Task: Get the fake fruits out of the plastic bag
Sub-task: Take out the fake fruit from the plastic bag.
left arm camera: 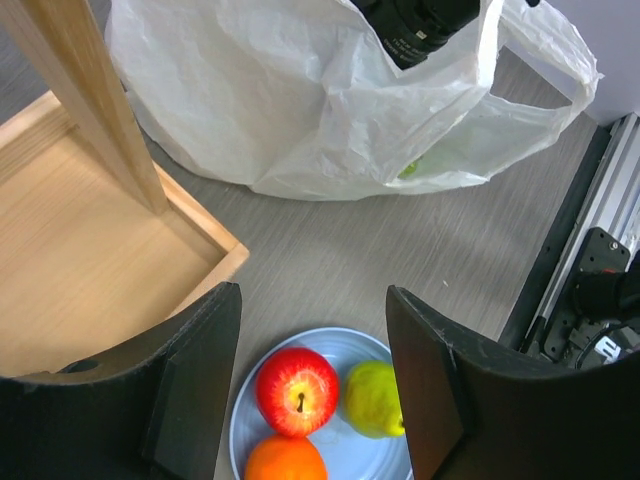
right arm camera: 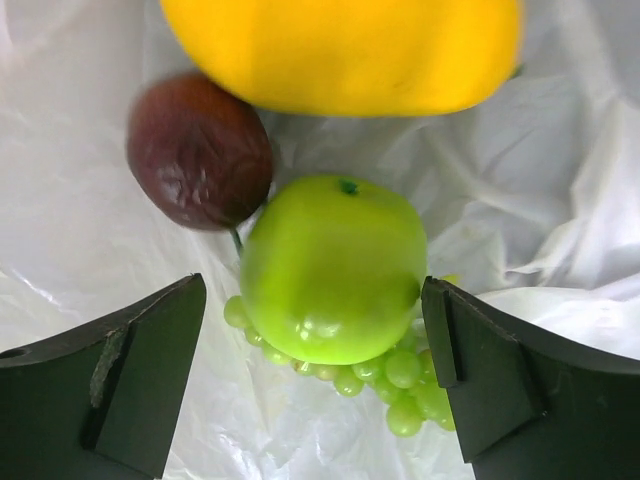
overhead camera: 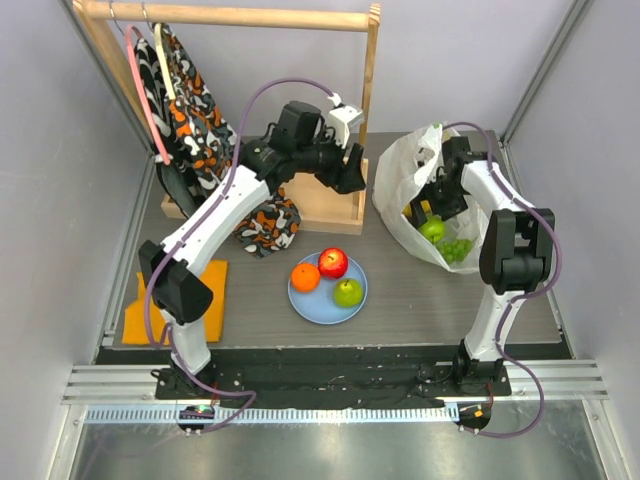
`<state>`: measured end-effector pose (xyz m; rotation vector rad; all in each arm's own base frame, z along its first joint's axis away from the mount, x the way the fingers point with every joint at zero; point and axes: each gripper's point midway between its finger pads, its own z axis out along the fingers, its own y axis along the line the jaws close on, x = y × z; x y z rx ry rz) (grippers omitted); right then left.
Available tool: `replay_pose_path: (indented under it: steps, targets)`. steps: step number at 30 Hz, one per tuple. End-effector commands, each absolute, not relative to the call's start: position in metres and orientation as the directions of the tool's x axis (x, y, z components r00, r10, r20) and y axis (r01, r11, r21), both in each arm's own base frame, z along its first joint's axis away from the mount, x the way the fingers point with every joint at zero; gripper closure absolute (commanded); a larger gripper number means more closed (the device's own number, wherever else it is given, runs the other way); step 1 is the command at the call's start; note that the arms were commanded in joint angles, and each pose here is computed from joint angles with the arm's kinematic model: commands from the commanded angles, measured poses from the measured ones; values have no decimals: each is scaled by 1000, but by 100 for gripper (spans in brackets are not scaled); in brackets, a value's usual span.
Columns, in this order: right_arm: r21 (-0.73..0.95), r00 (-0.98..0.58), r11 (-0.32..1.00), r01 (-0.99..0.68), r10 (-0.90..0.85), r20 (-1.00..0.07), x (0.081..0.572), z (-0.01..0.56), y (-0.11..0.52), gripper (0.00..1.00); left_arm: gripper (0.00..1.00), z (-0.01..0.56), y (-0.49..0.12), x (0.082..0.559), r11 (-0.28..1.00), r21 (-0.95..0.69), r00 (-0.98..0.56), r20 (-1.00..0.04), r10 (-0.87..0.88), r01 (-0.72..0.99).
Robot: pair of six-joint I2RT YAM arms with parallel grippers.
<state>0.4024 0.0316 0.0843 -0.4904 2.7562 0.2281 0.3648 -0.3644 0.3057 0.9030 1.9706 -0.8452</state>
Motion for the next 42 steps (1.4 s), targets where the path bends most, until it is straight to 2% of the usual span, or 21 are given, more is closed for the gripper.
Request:
replay_pose_path:
  steps: [1, 6, 9, 10, 13, 18, 24, 28, 29, 32, 34, 35, 37, 39, 40, 42]
  targets:
    - [27, -866, 920, -391, -357, -349, 394, 96, 24, 2, 36, 351, -342, 341, 509, -186, -354, -900, 254, 840]
    - [46, -886, 921, -386, -357, -295, 388, 77, 22, 4, 35, 348, -328, 338, 526, -112, -308, -902, 302, 843]
    - [31, -879, 921, -389, -361, -311, 392, 78, 21, 21, 35, 347, -325, 341, 538, -107, -312, -899, 306, 836]
    - [21, -877, 922, -387, -362, -315, 394, 81, 20, 30, 35, 350, -324, 342, 540, -106, -310, -901, 303, 835]
    - [0, -852, 911, -412, -385, -354, 395, 107, 15, 43, 35, 354, -322, 345, 548, -77, -285, -909, 305, 833]
    - [-7, -816, 881, -472, -440, -376, 377, 157, 16, 54, 35, 370, -315, 348, 560, -33, -239, -924, 298, 828]
    - [-75, -783, 889, -452, -436, -444, 337, 214, -8, 54, 34, 395, -297, 343, 585, 34, -171, -941, 292, 811]
    - [-152, -800, 893, -424, -448, -398, 301, 227, -33, 54, 33, 408, -282, 335, 603, 77, -133, -946, 295, 794]
    - [-138, -815, 890, -435, -454, -359, 286, 221, -35, 54, 32, 410, -278, 334, 603, 95, -117, -946, 303, 792]
    - [-85, -778, 837, -540, -535, -330, 252, 229, -24, 54, 32, 416, -264, 327, 617, 123, -100, -944, 314, 777]
    - [-37, -730, 800, -599, -564, -386, 236, 245, -6, 53, 32, 424, -251, 320, 633, 136, -85, -948, 306, 762]
    - [-38, -681, 770, -637, -585, -439, 233, 254, 5, 52, 32, 426, -243, 320, 647, 140, -84, -949, 303, 750]
    - [-83, -534, 642, -762, -696, -480, 218, 267, 44, 48, 31, 432, -228, 313, 667, 144, -78, -953, 292, 731]
    - [-66, -446, 537, -841, -758, -476, 201, 263, 77, 49, 31, 434, -211, 314, 697, 140, -86, -956, 279, 703]
    - [-38, -360, 430, -902, -798, -483, 188, 260, 106, 49, 31, 430, -204, 313, 707, 138, -97, -955, 281, 694]
    - [24, -320, 353, -935, -815, -483, 176, 256, 132, 51, 31, 436, -184, 311, 745, 137, -97, -960, 262, 653]
